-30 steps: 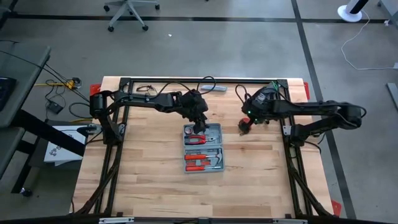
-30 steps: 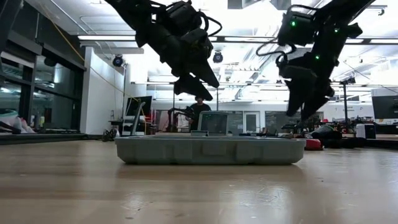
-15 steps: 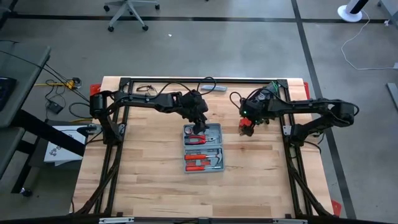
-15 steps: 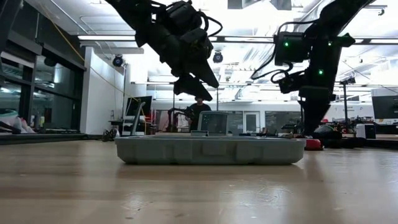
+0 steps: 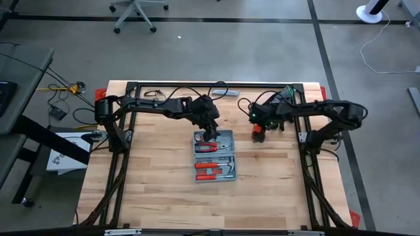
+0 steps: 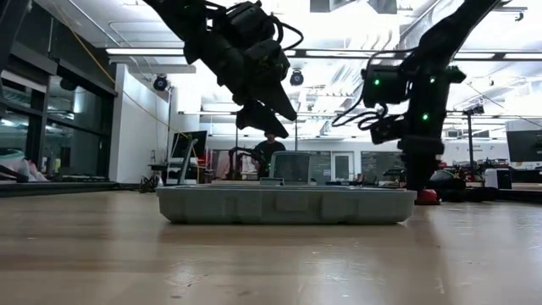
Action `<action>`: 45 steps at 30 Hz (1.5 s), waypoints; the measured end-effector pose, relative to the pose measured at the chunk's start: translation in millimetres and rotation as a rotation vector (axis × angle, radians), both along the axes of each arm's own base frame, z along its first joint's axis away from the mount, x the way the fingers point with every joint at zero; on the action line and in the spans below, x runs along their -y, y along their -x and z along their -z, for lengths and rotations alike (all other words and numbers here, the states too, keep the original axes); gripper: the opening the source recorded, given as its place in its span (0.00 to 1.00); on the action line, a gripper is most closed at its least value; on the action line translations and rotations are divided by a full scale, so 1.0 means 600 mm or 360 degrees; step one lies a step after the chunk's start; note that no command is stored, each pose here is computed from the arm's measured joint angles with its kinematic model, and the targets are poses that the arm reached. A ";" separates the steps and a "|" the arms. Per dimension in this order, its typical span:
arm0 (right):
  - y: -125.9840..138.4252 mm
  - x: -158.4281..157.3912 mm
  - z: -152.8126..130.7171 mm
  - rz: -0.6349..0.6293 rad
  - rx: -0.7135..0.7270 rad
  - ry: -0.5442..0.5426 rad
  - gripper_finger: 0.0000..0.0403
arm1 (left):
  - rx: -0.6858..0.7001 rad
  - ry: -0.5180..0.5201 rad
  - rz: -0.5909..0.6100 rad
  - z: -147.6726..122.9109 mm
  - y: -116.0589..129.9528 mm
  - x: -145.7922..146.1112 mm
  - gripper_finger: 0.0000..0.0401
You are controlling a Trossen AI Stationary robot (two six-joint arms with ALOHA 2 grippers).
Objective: Prefit tool cases
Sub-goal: Put the orange measuring tape into the gray prefit tool case
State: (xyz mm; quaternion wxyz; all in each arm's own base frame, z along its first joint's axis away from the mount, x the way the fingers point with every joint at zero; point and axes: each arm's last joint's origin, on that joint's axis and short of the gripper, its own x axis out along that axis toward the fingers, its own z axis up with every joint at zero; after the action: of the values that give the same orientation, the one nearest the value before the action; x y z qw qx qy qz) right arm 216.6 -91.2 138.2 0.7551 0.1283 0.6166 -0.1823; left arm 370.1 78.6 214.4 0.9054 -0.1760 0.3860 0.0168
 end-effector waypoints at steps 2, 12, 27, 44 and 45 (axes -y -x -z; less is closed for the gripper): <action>-0.003 0.003 0.008 0.0030 -0.0010 -0.0040 0.96 | -0.0008 0.0002 0.0001 0.001 0.001 0.000 0.64; 0.001 0.000 0.017 0.0299 -0.0065 -0.0140 0.70 | -0.0331 0.0041 0.0047 0.021 0.027 0.006 0.64; 0.008 -0.032 -0.049 0.0771 0.0298 -0.0268 0.62 | -0.0603 0.0110 0.0147 -0.010 0.086 0.019 0.64; -0.059 -0.138 -0.074 0.0969 0.0859 -0.0381 0.62 | -0.0714 0.0323 0.0077 0.112 0.165 0.104 0.64; -0.063 -0.138 -0.072 0.0982 0.0874 -0.0386 0.62 | -0.0660 0.0346 0.0049 0.120 0.162 0.109 0.64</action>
State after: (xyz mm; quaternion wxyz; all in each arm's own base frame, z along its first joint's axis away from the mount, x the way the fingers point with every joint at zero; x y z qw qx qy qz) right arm 254.5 -8.2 181.3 0.7806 0.4384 0.3425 -0.2849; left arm 273.0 13.1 142.5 0.7826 -0.2593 0.5659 -0.0028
